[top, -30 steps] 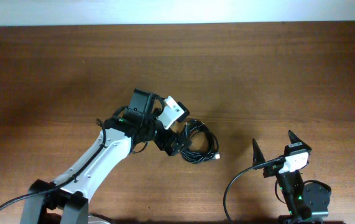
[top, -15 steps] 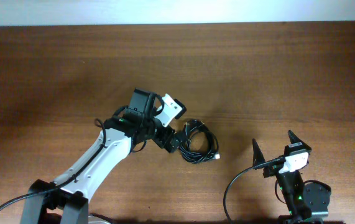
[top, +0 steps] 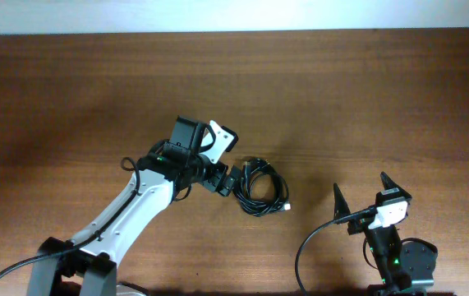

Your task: Untangle cables

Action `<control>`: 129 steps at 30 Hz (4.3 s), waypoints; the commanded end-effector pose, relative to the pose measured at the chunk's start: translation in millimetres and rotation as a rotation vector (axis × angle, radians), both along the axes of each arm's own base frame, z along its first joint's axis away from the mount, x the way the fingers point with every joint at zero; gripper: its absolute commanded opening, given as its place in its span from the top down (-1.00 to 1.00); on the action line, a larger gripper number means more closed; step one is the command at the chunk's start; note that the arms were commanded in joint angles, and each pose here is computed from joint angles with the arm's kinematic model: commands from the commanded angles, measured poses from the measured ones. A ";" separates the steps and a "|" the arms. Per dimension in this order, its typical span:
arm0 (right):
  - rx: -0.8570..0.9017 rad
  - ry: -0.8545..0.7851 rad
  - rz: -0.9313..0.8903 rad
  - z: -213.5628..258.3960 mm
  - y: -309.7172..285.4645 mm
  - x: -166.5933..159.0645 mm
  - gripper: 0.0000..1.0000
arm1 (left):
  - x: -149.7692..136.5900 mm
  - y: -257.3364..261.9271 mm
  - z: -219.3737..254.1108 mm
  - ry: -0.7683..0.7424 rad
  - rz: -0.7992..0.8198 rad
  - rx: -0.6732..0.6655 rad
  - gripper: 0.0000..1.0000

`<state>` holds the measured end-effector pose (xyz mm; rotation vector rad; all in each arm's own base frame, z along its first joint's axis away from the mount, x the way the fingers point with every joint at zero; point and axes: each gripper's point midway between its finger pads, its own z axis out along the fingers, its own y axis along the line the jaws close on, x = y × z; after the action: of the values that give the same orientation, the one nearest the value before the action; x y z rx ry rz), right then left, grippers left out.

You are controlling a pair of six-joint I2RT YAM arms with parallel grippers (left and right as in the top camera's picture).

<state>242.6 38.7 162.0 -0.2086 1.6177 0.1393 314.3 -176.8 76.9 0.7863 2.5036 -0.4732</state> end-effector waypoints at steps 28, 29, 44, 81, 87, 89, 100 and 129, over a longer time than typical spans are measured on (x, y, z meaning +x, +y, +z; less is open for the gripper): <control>0.000 0.005 -0.016 -2.7 -3.3 0.4 -0.98 | 14.8 -20.0 20.7 -0.064 -0.030 -0.100 -0.97; 0.000 0.005 -0.016 -2.7 -3.3 0.4 -0.98 | 14.7 -19.9 20.7 -0.064 -0.030 -0.100 -0.98; 0.000 0.005 -0.016 -2.7 -3.3 0.4 -0.98 | -14.6 -39.5 4.0 0.150 0.242 -0.102 -0.98; 0.000 0.005 -0.016 -2.7 -3.3 0.4 -0.98 | -43.4 -32.9 -14.1 0.211 0.339 0.043 -0.98; 0.000 0.005 -0.016 -2.7 -3.3 0.4 -0.98 | -41.9 -31.7 -14.1 0.203 0.343 0.048 -0.97; 0.000 0.005 -0.016 -2.7 -3.3 0.4 -0.98 | -44.1 -30.3 -15.2 0.221 0.367 0.048 -0.98; 0.000 0.005 -0.016 -2.7 -3.2 0.4 -0.98 | -45.4 -28.5 -16.1 0.240 0.405 0.044 -0.98; 0.000 0.005 -0.016 -2.6 -3.3 0.4 -0.98 | -57.5 -32.7 -77.1 0.359 0.904 0.090 0.30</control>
<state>242.6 38.7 162.0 -0.2086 1.6177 0.1393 255.5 -211.6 3.7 -0.4655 2.8713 -0.2016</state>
